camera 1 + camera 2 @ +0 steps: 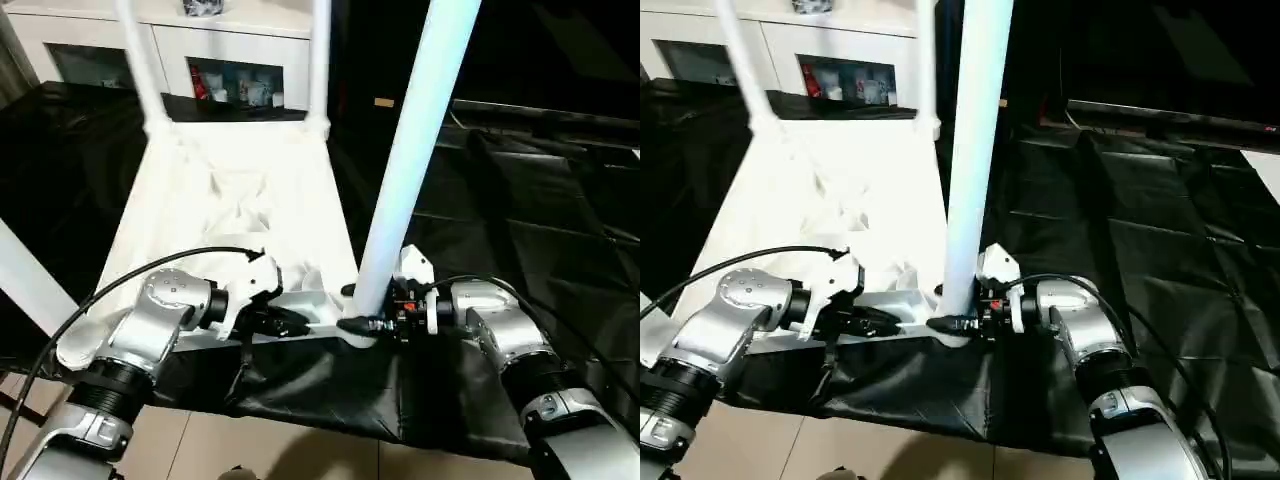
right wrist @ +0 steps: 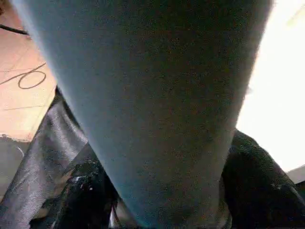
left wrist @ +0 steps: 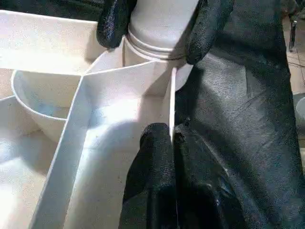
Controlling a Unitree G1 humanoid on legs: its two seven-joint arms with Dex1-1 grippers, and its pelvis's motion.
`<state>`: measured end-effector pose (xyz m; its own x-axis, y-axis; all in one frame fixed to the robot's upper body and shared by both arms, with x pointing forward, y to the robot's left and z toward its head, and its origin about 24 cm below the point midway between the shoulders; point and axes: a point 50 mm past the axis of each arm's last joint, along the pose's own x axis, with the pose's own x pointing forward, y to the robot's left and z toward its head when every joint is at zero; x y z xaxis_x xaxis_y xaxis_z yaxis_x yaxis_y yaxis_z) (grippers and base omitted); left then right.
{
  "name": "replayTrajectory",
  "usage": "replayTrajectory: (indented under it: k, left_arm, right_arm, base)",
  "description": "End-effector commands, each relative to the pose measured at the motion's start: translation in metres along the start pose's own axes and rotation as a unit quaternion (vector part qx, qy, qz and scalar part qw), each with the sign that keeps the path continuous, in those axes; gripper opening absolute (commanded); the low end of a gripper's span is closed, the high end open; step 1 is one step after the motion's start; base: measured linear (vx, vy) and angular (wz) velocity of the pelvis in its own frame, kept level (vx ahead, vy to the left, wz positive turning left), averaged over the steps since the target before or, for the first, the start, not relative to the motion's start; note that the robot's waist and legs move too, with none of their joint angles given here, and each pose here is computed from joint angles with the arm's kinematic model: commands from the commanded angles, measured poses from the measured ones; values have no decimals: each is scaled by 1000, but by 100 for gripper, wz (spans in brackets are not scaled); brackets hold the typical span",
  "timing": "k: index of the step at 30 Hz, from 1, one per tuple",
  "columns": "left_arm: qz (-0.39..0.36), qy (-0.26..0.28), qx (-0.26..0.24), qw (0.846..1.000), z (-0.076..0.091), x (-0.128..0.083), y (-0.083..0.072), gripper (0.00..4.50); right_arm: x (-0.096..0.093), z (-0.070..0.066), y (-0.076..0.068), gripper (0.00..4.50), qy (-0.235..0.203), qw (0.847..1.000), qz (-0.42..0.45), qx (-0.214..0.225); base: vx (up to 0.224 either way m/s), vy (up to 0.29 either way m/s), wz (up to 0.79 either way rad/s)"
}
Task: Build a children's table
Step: Rotate leg to tighten
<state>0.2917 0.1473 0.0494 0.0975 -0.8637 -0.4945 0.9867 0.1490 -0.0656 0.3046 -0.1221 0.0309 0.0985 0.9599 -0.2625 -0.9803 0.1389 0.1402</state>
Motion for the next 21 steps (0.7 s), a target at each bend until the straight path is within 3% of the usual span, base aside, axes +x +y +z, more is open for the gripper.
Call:
replayTrajectory:
  k: [1,6,10,15,17,21]
  left_arm:
    - [12,-7,15,1000,9,7,4,0]
    - [56,-24,13,998,14,12,10,0]
    - [105,-36,9,994,18,18,15,0]
    - [162,-44,0,986,25,36,17,0]
    - [185,-47,-4,982,29,45,17,0]
    - [210,-46,4,977,33,55,15,0]
  right_arm:
    - [16,-2,13,262,4,998,69,0]
    - [20,-4,15,258,-15,999,42,12]
    - [30,-5,8,257,-53,996,-60,26]
    - [50,-14,2,256,-48,978,-194,51]
    - [60,-14,-2,256,-49,962,-259,68]
    - [68,-12,-5,256,-29,946,-318,47]
  base:
    - [0,0,0]
    - [0,0,0]
    - [0,0,0]
    - [0,0,0]
    - [0,0,0]
    - [0,0,0]
